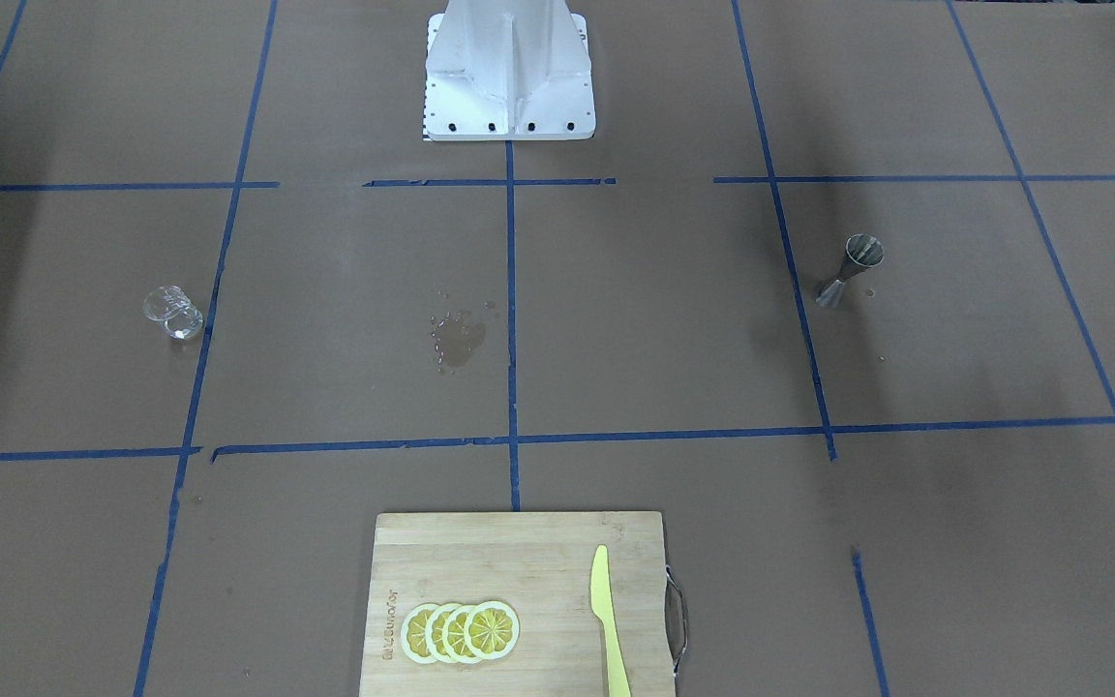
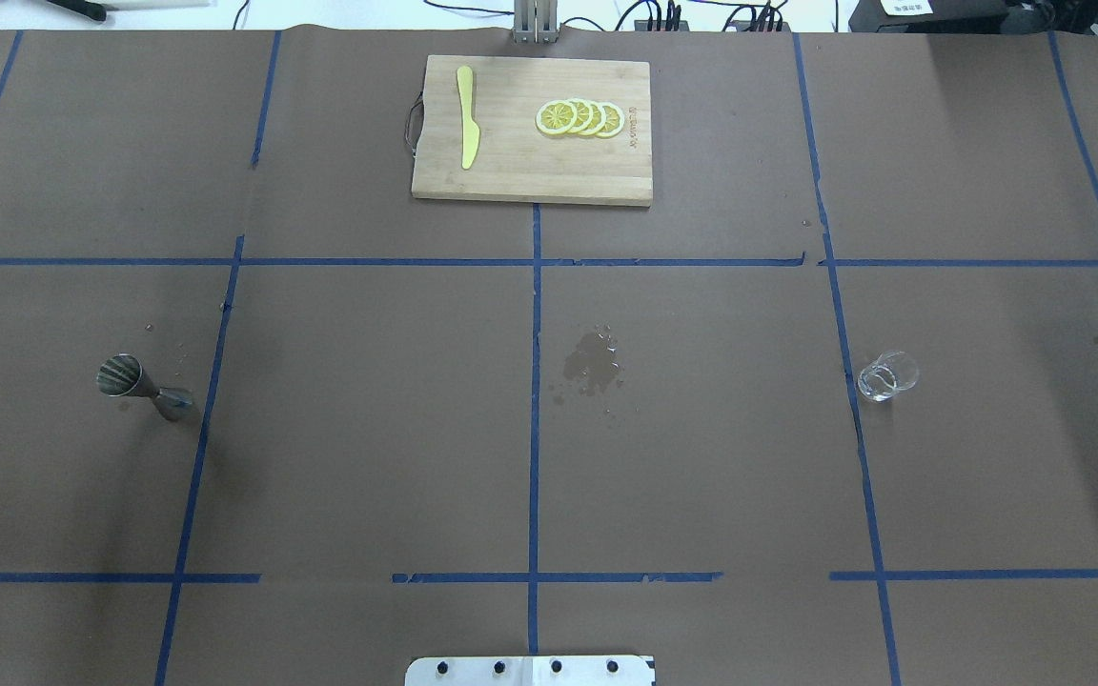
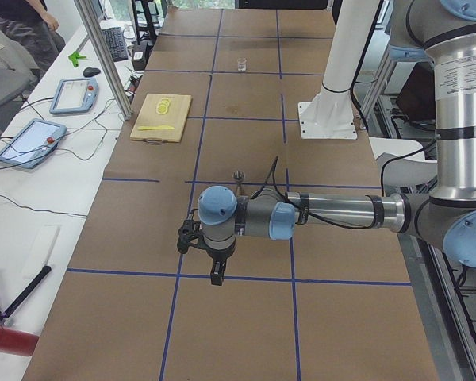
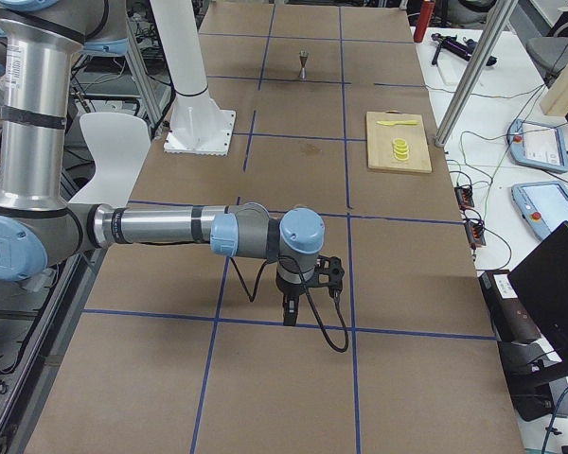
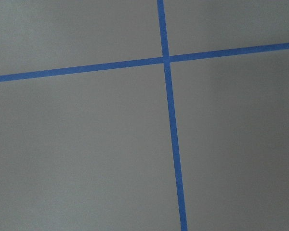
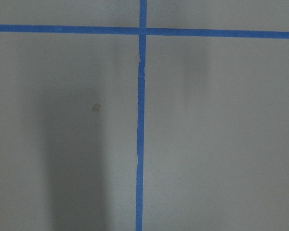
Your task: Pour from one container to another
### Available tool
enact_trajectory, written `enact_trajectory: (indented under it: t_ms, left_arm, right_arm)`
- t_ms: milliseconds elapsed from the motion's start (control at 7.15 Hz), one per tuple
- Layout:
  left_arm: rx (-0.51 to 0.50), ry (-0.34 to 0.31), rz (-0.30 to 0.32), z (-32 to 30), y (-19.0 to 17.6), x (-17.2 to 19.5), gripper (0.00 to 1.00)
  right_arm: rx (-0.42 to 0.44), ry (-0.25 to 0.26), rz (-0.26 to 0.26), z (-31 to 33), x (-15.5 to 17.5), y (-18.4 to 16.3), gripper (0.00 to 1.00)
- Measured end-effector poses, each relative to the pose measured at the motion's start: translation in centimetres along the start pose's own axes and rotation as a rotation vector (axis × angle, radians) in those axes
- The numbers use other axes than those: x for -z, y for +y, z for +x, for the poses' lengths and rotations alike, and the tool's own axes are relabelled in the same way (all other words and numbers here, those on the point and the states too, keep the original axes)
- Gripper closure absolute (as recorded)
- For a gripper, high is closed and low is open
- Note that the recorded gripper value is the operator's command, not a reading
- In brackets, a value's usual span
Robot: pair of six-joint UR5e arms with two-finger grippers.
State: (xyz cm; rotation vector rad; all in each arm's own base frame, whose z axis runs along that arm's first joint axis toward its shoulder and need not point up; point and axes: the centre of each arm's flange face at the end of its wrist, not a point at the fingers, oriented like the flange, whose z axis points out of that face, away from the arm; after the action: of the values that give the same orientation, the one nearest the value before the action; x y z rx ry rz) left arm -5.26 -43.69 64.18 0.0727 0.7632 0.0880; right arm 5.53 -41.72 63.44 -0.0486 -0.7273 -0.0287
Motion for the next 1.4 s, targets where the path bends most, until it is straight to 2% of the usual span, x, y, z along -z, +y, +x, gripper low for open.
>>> enact_trajectory:
  t_ms: [840,1400]
  left_arm:
    - [-0.035,-0.004,0.037,0.5,-0.7,0.4,0.0]
    - [-0.1,0.004,0.11,1.3,-1.8,1.1,0.0]
  right_arm:
    - [0.015,-0.011,0.007,-1.1,0.3,-0.8,0.0]
    - [0.105,-0.008,0.126,-5.2,4.5,-4.4,0.0]
